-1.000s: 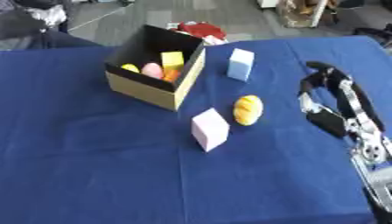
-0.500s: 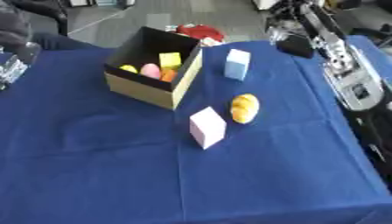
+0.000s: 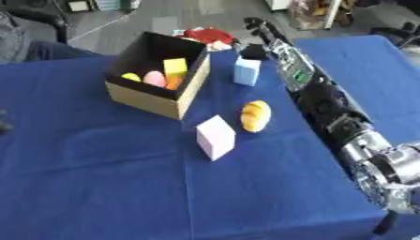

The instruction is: Pick up objects on the table and place them in the box.

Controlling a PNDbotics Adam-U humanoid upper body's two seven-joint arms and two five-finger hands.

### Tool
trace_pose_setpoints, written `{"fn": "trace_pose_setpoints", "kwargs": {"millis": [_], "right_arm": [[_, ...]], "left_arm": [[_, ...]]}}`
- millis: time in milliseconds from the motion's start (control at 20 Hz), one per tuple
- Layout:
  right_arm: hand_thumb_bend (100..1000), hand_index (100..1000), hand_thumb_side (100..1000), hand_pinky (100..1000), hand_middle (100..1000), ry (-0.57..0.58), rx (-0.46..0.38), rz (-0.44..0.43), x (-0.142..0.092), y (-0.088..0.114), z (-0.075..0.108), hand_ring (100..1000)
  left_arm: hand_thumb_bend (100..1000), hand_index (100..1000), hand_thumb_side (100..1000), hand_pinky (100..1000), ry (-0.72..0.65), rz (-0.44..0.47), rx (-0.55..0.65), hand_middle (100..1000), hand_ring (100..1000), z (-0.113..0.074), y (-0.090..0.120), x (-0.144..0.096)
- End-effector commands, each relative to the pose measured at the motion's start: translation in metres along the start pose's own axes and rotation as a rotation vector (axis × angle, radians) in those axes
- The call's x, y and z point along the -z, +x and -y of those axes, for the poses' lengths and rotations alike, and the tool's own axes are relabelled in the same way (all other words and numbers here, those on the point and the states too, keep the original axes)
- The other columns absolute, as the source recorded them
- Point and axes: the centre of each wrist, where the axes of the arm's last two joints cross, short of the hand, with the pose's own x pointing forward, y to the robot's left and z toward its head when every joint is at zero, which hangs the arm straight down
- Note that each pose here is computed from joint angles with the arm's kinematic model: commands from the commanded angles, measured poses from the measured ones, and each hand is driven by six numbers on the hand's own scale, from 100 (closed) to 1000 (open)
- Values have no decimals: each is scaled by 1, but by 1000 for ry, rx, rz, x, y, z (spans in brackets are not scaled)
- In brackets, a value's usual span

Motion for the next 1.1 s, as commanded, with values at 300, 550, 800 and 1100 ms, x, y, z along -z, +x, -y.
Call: {"fn": "trace_pose_setpoints", "kwargs": {"millis": [300, 550, 800, 1100], "right_arm": [[390, 970, 358, 1000, 904, -2, -99, -108, 1, -20, 19, 932], [415, 973, 353, 1000, 905, 45, -136, -137, 0, -26, 17, 938], [408, 950, 310, 1000, 812, 100, -170, -164, -2, -31, 14, 895], [112, 660, 100, 960, 463, 9, -208, -181, -2, -26, 15, 722]], "left_arm": [[469, 795, 564, 695, -42, -2, 8, 613, 599, 4, 0, 0], [467, 796, 567, 695, -60, -6, 9, 613, 599, 7, -1, 0], [465, 796, 565, 695, -63, -4, 7, 613, 599, 8, -1, 0], [462, 796, 562, 695, -60, -4, 4, 613, 599, 9, -1, -1]]}}
